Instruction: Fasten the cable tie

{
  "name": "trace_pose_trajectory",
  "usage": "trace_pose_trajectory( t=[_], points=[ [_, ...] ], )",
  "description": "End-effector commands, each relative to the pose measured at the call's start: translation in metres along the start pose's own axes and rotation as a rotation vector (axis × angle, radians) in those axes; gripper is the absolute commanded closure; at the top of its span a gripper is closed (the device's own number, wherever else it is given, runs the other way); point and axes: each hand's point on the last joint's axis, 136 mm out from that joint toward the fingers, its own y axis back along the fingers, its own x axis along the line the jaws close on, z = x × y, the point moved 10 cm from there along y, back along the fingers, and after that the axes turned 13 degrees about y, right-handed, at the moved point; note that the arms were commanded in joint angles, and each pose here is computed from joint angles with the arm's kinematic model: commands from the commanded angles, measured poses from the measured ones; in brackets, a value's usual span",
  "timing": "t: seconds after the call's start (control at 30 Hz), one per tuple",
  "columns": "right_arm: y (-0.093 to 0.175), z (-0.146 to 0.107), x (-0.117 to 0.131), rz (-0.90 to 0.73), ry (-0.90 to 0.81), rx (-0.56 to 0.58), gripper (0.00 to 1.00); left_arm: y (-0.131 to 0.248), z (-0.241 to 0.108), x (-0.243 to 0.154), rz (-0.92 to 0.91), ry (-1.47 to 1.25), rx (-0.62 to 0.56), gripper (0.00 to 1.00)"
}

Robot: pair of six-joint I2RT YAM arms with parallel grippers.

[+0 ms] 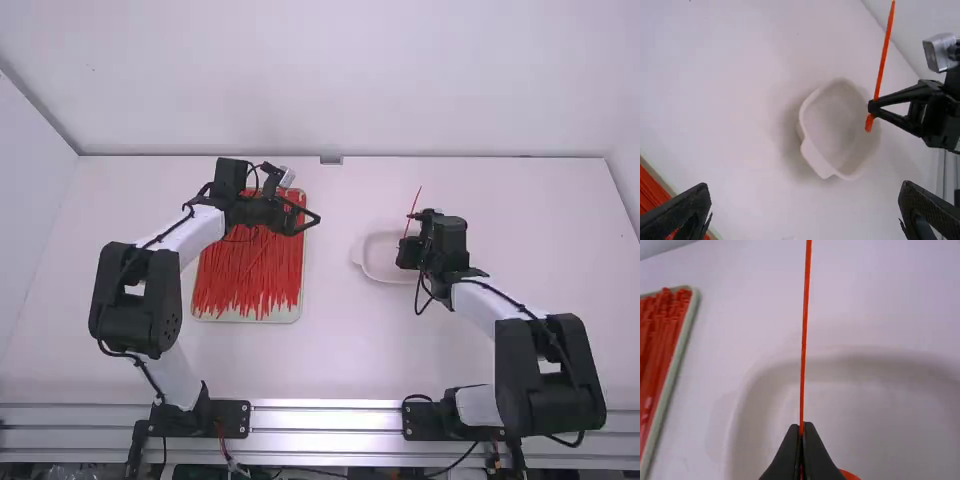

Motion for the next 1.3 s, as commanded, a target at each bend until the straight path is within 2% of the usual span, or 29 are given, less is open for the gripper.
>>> trace_pose_trajectory(
  t=[0.0, 0.2, 0.27, 0.37, 0.4, 0.57, 0.73, 1.0, 1.27],
  points=[
    [-0.009, -0.012, -0.008, -0.051, -0.013, 0.039, 1.00, 0.002, 0.000, -0.002, -0.027, -0.019, 0.000, 0.01],
    [-0.026, -0.025, -0.012, -0.006, -0.029, 0.069, 0.99, 0.002, 0.000, -0.002, -0.033, -0.017, 0.003, 0.01],
    [-0.027, -0.025, -0.012, -0.006, -0.033, 0.067, 0.94, 0.002, 0.000, -0.002, -0.033, -0.016, 0.003, 0.01],
    [-0.027, -0.024, -0.013, -0.014, -0.046, 0.064, 0.80, 0.002, 0.000, -0.002, -0.031, -0.014, 0.004, 0.01],
    [-0.027, -0.024, -0.013, -0.014, -0.047, 0.064, 0.01, 0.002, 0.000, -0.002, -0.026, -0.014, 0.004, 0.01],
    [-0.026, -0.025, -0.016, -0.014, -0.056, 0.071, 0.01, 0.003, 0.000, -0.001, -0.017, -0.013, 0.003, 0.01],
    [-0.013, -0.022, -0.012, -0.013, -0.055, 0.086, 0.01, 0.012, -0.002, 0.002, 0.082, 0.046, 0.004, 0.01],
    [0.020, -0.004, 0.012, 0.010, 0.020, 0.044, 0.01, 0.037, -0.005, -0.025, 0.097, -0.020, 0.027, 0.01],
    [0.039, 0.002, 0.034, 0.057, 0.070, 0.020, 0.01, 0.046, -0.009, -0.037, 0.097, -0.016, 0.040, 0.01]
  ],
)
